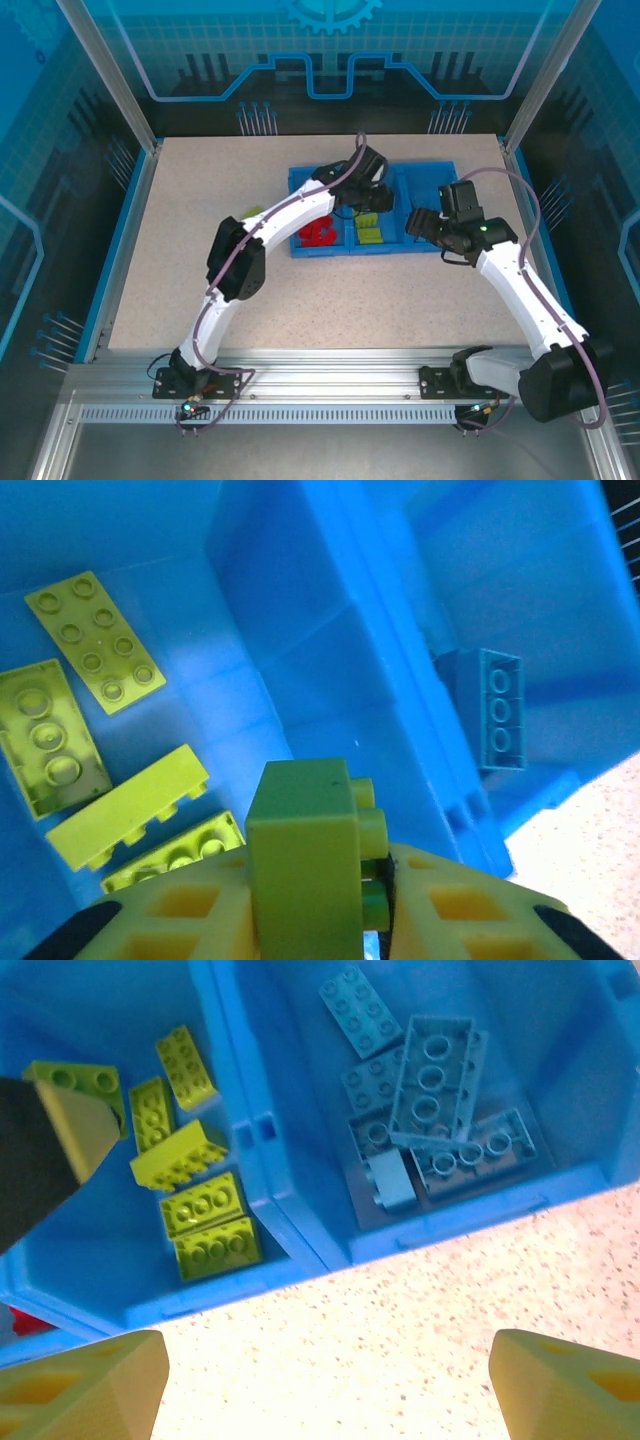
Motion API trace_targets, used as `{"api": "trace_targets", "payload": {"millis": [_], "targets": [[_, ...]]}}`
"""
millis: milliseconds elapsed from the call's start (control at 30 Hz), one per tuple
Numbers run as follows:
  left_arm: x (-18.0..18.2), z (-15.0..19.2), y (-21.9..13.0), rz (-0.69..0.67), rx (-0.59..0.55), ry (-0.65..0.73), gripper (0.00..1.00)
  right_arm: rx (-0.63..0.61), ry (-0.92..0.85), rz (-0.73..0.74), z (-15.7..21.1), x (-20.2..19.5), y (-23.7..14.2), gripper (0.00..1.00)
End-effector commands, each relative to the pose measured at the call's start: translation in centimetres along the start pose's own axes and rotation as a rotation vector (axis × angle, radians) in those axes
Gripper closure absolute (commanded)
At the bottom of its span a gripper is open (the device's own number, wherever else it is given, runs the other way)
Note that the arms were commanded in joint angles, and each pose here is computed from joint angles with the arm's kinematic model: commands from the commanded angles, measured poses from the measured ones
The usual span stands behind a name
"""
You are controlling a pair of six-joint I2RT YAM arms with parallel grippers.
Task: Sort the legos into containers by color
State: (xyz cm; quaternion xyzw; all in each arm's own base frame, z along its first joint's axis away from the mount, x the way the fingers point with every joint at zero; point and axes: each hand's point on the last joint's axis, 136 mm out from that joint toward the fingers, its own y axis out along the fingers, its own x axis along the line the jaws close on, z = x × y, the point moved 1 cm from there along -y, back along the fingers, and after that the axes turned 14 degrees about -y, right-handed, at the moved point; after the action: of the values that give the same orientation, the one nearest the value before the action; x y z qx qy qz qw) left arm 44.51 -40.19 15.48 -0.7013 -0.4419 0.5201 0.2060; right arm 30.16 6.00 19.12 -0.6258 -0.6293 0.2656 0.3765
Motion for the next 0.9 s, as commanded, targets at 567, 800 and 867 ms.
{"api": "trace_targets", "payload": {"millis": [567,800,867], "targets": [[20.3,-1.7,-18.9,-0.380,-0.224,-0.147,0.03,0.038,-0.065,-0.115,1.4,1.8,0.8,0.17],[28.0,-0.8,-18.3,-0.467,-0.109,-0.188,0.11,0.053,-0.088,-0.128,1.5,3.3,1.5,0.17],[28.9,-1.2,-17.2,-0.472,-0.082,-0.163,0.13,0.058,-0.096,-0.123,1.4,3.5,1.5,0.17]]}}
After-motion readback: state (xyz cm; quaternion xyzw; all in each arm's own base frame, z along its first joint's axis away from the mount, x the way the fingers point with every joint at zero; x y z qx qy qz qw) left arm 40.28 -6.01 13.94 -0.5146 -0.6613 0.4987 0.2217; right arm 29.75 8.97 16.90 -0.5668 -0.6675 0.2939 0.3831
